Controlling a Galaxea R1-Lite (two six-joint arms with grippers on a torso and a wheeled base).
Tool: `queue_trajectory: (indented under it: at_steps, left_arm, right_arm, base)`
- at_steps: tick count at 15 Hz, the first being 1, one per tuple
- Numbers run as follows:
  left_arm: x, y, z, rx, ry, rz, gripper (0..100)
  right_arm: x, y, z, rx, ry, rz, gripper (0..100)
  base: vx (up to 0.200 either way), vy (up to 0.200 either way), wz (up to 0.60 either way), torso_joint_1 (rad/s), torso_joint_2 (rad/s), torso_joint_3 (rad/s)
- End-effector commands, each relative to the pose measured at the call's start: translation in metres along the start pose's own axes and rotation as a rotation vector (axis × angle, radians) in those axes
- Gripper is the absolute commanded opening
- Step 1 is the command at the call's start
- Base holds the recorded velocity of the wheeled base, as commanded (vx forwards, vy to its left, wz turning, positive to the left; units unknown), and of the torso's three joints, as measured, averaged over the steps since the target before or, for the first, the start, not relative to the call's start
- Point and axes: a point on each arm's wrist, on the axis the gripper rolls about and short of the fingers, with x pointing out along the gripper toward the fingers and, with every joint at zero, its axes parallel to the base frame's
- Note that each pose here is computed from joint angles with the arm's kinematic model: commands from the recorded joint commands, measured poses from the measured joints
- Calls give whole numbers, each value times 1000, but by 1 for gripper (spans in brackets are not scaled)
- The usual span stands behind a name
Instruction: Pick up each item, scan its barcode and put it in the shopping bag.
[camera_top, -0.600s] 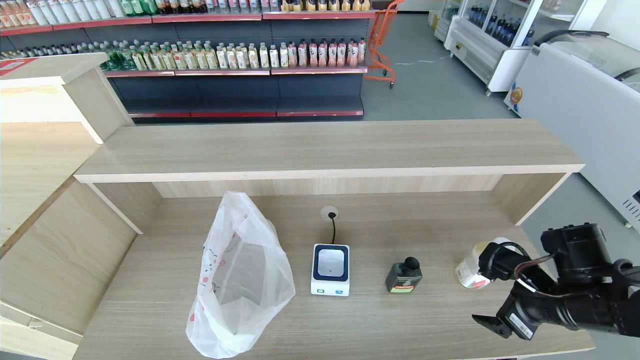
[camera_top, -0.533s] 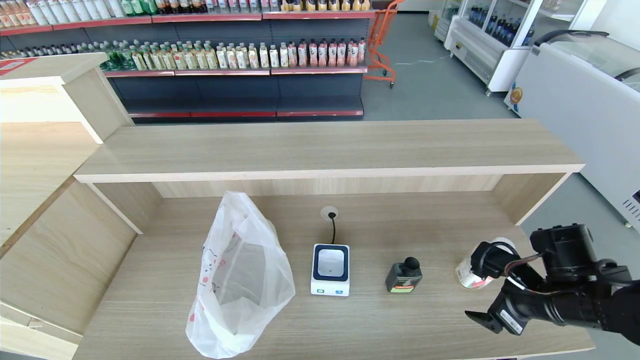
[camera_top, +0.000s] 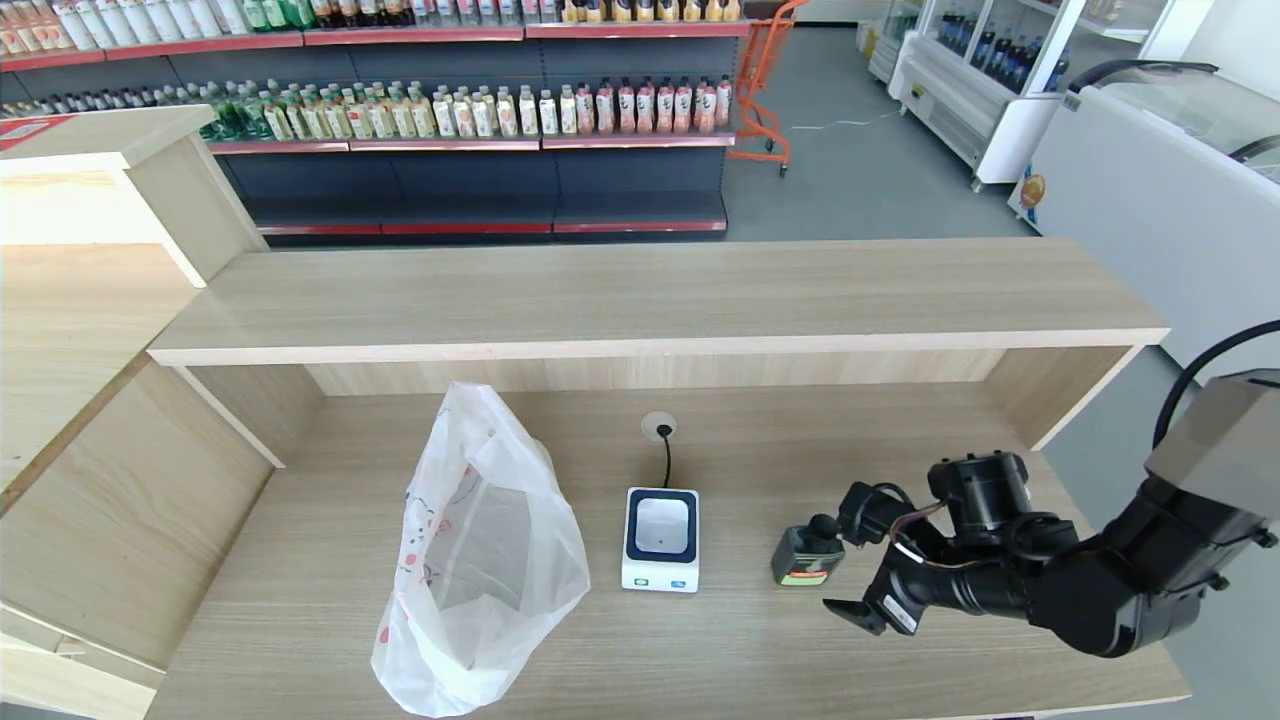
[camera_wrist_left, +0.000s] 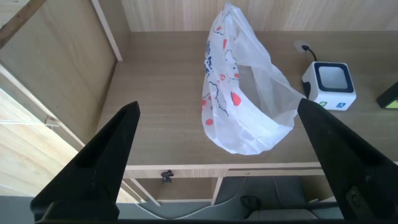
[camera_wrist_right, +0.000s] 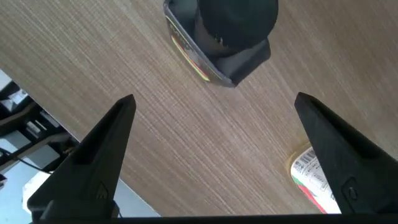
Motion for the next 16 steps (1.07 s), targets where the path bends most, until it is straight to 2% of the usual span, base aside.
queue_trajectory:
  at_steps: [1, 5, 10, 11, 16]
  left_arm:
    - [0, 0, 0, 0, -1, 0, 100]
    - [0, 0, 0, 0, -1, 0, 100]
    - [0, 0, 0, 0, -1, 0, 100]
    - [0, 0, 0, 0, -1, 0, 100]
    - [0, 0, 0, 0, -1, 0, 100]
  right_arm:
    - [23, 2, 3, -14, -7, 26, 100]
    - [44, 6, 19, -48, -66, 53, 100]
    - [64, 15, 34, -26, -99, 78, 100]
    - [66, 17, 34, -28, -98, 81, 0]
    - [65, 16, 39, -17, -120, 70, 0]
  base:
    - [0, 0, 0, 0, 0, 0]
    - [0, 0, 0, 0, 0, 0]
    - [0, 0, 0, 0, 0, 0]
    - [0, 0, 0, 0, 0, 0]
    - [0, 0, 0, 0, 0, 0]
